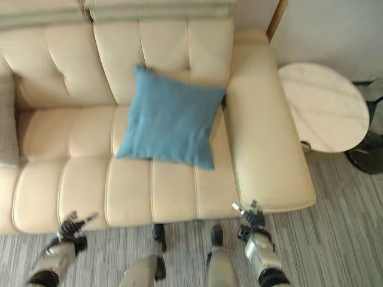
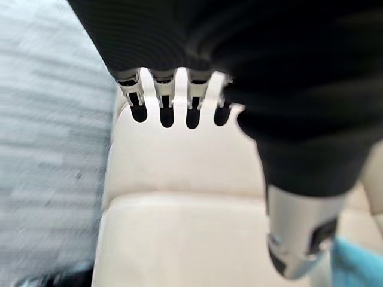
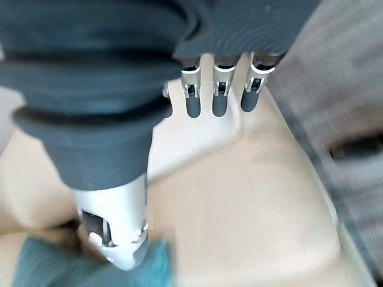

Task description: Pick up all the scattered cushions and arrange them neatly on the sofa.

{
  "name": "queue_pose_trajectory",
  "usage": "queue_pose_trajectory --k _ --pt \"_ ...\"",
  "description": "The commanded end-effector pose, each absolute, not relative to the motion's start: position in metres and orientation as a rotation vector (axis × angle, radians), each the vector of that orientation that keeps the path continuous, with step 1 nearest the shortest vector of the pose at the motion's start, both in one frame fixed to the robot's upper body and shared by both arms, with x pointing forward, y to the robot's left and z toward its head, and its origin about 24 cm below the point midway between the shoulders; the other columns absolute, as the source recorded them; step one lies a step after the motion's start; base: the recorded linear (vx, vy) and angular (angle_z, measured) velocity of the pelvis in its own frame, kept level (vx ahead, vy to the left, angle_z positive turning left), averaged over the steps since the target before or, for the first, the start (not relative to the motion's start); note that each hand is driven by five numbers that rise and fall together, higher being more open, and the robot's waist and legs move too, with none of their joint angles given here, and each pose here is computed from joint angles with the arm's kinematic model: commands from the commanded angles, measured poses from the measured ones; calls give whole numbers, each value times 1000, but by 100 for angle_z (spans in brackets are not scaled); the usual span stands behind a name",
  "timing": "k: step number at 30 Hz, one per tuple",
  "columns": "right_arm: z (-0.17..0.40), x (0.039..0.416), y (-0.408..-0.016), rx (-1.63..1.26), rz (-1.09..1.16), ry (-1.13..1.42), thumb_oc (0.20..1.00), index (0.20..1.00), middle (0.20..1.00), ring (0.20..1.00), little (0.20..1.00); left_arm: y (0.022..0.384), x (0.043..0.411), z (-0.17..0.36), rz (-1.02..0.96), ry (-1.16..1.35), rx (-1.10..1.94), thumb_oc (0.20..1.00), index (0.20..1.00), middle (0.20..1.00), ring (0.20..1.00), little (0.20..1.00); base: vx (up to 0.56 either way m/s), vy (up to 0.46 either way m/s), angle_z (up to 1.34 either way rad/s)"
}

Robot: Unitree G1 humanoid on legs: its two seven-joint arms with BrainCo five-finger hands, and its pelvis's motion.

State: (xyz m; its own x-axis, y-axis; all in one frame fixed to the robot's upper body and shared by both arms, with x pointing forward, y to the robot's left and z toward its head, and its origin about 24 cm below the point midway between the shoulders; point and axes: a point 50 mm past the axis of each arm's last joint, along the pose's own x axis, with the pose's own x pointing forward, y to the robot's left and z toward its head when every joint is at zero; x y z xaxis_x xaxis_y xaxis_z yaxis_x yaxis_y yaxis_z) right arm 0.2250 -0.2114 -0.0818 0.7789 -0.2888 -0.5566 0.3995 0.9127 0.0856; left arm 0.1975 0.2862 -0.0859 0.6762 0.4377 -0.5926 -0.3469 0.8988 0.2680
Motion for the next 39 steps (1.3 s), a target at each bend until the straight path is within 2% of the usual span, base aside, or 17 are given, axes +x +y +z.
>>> queue_pose_trajectory --k 1,5,10,13,20,24,30,39 --pt "-61 252 -218 139 -323 474 1000 1000 1000 1000 1000 292 218 -72 431 620 148 1000 1000 1000 1000 1000 53 126 1" --pt "-92 221 -221 1 -264 655 1000 1000 1000 1000 1000 275 191 -99 388 746 120 1000 1000 1000 1000 1000 20 119 -7" --pt "-131 165 -229 -16 -261 914 1000 1000 1000 1000 1000 257 155 -129 211 952 286 1000 1000 1000 1000 1000 15 161 -10" --pt "-138 153 -228 -15 -265 965 1000 1000 1000 1000 1000 259 150 -131 203 970 324 1000 1000 1000 1000 1000 -91 109 -12" --pt "-138 149 -234 33 -312 957 1000 1000 1000 1000 1000 260 171 -114 167 844 332 1000 1000 1000 1000 1000 -191 28 -43" --pt "-143 141 -230 68 -332 993 1000 1000 1000 1000 1000 253 163 -120 135 873 358 1000 1000 1000 1000 1000 -164 -52 4" --pt "-144 144 -222 43 -298 997 1000 1000 1000 1000 1000 255 145 -131 188 956 309 1000 1000 1000 1000 1000 -224 -179 -53" --pt "-141 149 -226 -24 -254 997 1000 1000 1000 1000 1000 242 145 -136 258 964 117 1000 1000 1000 1000 1000 -259 -138 -2"
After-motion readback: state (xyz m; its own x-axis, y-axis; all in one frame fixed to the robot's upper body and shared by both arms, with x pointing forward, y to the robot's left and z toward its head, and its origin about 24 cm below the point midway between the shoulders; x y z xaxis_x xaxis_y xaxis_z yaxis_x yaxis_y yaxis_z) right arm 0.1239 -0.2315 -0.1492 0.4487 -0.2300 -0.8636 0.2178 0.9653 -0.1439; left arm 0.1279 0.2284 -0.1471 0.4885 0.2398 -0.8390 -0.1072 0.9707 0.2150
